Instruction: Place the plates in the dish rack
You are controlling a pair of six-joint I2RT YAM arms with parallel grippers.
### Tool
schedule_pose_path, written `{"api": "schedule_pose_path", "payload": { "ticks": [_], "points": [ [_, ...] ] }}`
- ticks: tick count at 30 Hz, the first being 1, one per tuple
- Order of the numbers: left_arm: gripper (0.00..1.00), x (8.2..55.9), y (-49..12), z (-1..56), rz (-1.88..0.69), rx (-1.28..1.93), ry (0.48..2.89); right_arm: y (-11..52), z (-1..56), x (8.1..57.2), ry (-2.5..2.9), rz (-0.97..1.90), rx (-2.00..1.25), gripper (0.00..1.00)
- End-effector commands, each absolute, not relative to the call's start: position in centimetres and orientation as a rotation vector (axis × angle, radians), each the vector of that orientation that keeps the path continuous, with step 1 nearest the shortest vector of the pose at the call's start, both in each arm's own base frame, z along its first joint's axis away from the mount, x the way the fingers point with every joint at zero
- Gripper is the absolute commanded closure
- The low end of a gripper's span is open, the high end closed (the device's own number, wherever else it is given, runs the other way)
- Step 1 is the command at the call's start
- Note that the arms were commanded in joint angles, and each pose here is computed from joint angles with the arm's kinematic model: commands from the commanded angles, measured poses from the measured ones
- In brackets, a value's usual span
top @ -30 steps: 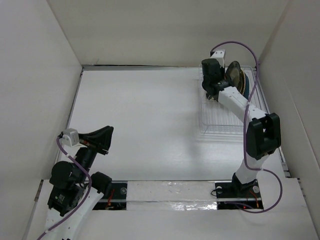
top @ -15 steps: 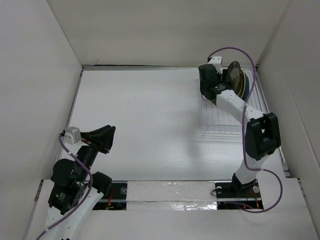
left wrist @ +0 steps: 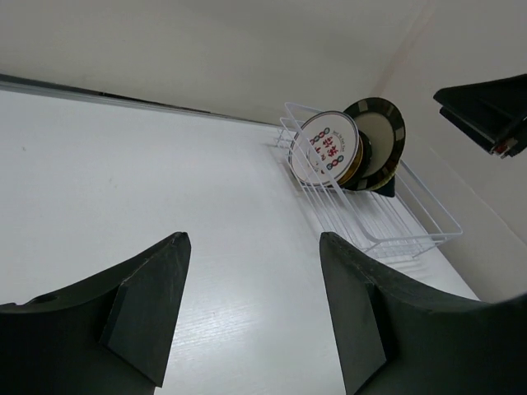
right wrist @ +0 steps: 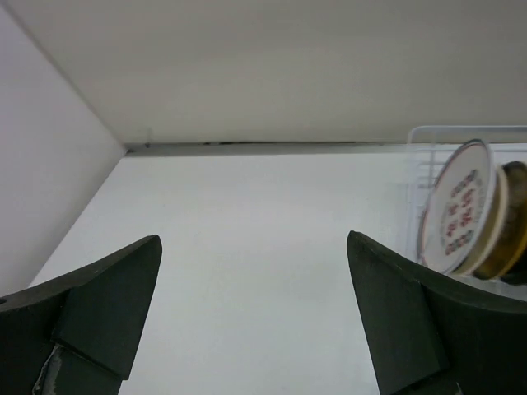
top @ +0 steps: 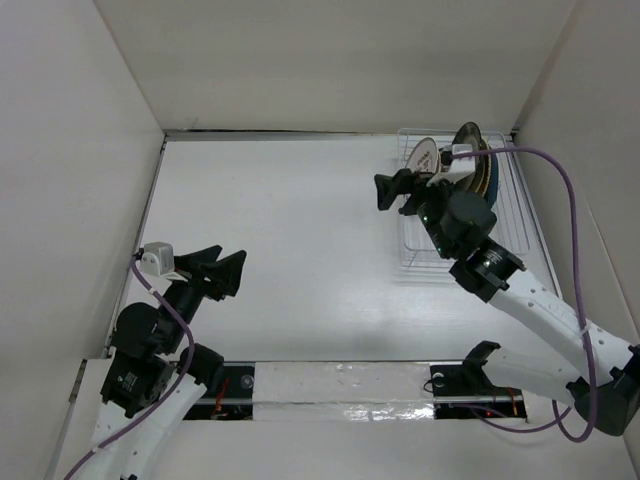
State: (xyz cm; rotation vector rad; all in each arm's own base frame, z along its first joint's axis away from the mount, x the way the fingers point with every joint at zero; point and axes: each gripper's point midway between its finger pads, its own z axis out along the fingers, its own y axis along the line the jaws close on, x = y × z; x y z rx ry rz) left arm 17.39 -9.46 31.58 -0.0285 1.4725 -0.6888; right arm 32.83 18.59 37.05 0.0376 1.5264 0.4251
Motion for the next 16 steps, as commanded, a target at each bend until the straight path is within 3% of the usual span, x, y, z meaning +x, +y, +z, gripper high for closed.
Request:
{"api": "schedule_pose_path", "payload": {
  "ticks": [1,9,12,16],
  "points": [
    [0.38,17.9,-9.4,32.9,-0.680,-0.031,1.443,23.9,35.6,30.1,1.540,0.660,-0.166,0.00],
    [0.33,16.6,-7.8,39.2,-0.633,-0.028,1.322,19.5,41.8,22.8,1.268,0.827,-0.121,0.00],
    [0.31,16.9,-8.2,39.2,-0.675,-0.051,1.301,19.7,39.4,22.9,1.304,0.833,-0.118,0.00],
    [0.30,19.8,-10.4,34.3,-0.696,-0.062,1.449,22.5,36.0,23.4,1.407,0.864,-0.219,0.00]
  ]
}}
